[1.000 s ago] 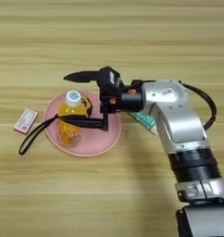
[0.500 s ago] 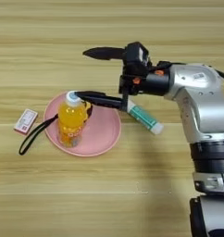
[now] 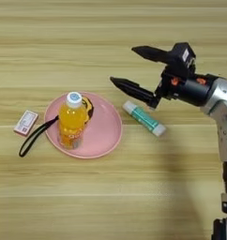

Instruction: Move the objects on the table

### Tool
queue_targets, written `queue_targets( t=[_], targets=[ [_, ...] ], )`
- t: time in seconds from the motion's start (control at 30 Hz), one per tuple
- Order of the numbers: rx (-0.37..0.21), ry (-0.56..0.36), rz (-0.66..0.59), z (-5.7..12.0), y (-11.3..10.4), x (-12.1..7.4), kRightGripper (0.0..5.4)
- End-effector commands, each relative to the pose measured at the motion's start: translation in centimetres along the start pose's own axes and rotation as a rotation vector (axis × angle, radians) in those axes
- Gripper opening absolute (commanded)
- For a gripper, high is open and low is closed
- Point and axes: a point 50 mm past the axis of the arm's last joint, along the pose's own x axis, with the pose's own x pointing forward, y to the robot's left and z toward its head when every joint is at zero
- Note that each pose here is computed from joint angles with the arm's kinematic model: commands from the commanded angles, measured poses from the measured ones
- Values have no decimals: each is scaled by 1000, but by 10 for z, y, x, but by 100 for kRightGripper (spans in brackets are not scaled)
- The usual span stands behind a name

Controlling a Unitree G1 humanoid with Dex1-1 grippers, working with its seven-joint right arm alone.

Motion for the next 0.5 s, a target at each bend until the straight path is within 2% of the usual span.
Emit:
queue_targets(
  t=[0.03,0.23,0.37,0.5],
  targets=[
    [-86,-35,-136,10,-2,-8,539],
    [-37,13,-198,-16,-7,-11,539],
    [-50,100,-228,-38,-12,-19,539],
    [-44,135,-258,-50,-19,-25,539]
  ],
)
